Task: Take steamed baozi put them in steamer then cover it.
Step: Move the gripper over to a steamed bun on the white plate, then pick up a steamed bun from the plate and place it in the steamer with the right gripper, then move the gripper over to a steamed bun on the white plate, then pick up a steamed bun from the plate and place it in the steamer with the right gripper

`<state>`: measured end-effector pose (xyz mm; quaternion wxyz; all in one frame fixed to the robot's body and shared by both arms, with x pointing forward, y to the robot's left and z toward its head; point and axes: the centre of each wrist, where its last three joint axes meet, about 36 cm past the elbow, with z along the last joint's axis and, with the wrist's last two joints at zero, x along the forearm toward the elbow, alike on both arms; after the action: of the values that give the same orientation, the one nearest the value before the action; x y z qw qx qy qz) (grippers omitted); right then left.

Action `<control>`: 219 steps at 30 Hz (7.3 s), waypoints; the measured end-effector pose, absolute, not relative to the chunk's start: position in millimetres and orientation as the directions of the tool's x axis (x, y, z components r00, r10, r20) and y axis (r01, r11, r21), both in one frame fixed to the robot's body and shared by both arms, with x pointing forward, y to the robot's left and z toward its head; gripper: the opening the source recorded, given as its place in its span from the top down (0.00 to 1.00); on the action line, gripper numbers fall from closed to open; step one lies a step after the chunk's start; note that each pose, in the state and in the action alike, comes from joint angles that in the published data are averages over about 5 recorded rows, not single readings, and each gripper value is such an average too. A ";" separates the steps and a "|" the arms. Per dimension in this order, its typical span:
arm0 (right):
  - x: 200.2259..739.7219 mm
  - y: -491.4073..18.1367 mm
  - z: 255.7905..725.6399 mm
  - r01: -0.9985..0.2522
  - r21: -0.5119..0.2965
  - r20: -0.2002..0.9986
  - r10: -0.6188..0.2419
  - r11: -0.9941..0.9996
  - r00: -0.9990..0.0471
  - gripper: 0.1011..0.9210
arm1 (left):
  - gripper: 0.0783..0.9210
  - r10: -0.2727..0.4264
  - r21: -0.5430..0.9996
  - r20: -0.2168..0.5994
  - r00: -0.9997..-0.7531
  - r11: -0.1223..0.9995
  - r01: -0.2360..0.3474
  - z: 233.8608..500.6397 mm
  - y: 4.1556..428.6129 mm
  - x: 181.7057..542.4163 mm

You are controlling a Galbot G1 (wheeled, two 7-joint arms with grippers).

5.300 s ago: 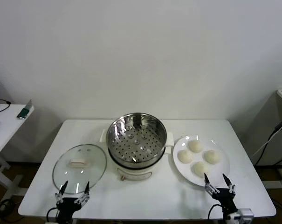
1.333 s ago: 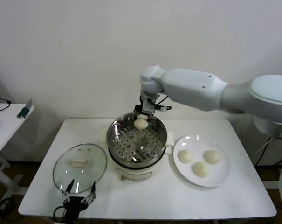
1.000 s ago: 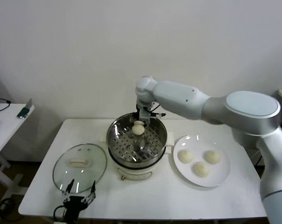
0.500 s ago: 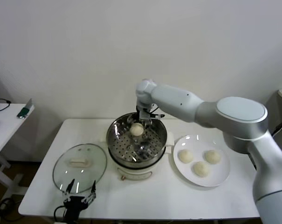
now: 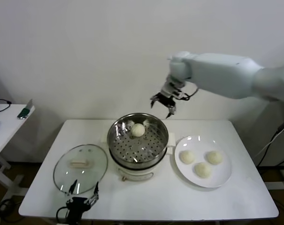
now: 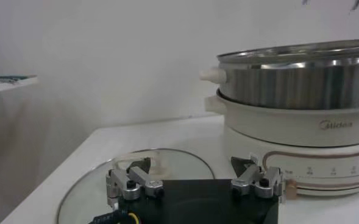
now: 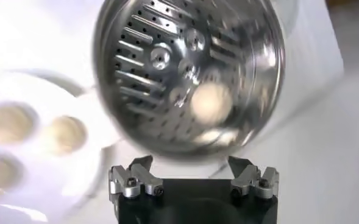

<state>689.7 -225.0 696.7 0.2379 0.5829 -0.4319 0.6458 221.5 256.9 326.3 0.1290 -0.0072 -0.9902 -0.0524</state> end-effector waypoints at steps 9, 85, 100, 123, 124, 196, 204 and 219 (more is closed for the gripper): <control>639.2 -289.8 628.3 -0.965 -0.178 0.975 -0.166 -0.194 -0.147 0.12 | 0.12 -0.003 0.113 0.250 -0.968 0.993 0.026 327.4 260.7 224.6; 619.7 -56.6 726.2 -0.953 -0.278 0.926 -0.299 -0.125 -0.231 0.40 | 0.12 -0.008 0.117 0.242 -0.970 0.993 0.021 333.4 258.1 215.4; 632.9 19.0 629.9 -0.950 -0.263 0.945 -0.242 -0.167 -0.219 0.40 | 0.12 -0.014 0.118 0.243 -0.970 0.993 0.015 332.2 259.9 213.4; 657.4 1.3 623.9 -0.955 -0.248 0.945 -0.256 -0.161 -0.202 0.12 | 0.12 -0.012 0.112 0.246 -0.969 0.994 0.016 330.6 258.8 215.0; 658.9 -6.9 631.0 -0.956 -0.244 0.946 -0.256 -0.163 -0.198 0.12 | 0.12 -0.011 0.113 0.246 -0.969 0.994 0.017 330.9 258.5 214.9; 613.6 -322.1 502.5 -0.994 -0.107 0.991 -0.084 -0.001 -0.106 0.35 | 0.12 -0.011 0.108 0.272 -0.962 0.994 0.019 324.6 247.5 212.3; 661.7 -288.4 629.0 -0.943 -0.210 0.971 -0.169 -0.259 -0.170 0.34 | 0.12 -0.007 0.111 0.271 -0.963 0.994 0.024 326.0 245.7 212.0; 628.6 -88.4 732.2 -0.466 -0.215 0.977 -0.184 -0.858 -0.113 0.35 | 0.12 -0.013 0.118 0.267 -0.964 0.993 0.020 330.2 248.9 209.5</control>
<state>628.6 -88.4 732.2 0.1003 0.6584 -0.2466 0.7040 209.5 248.9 330.2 0.1349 -0.0017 -0.9890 -0.0599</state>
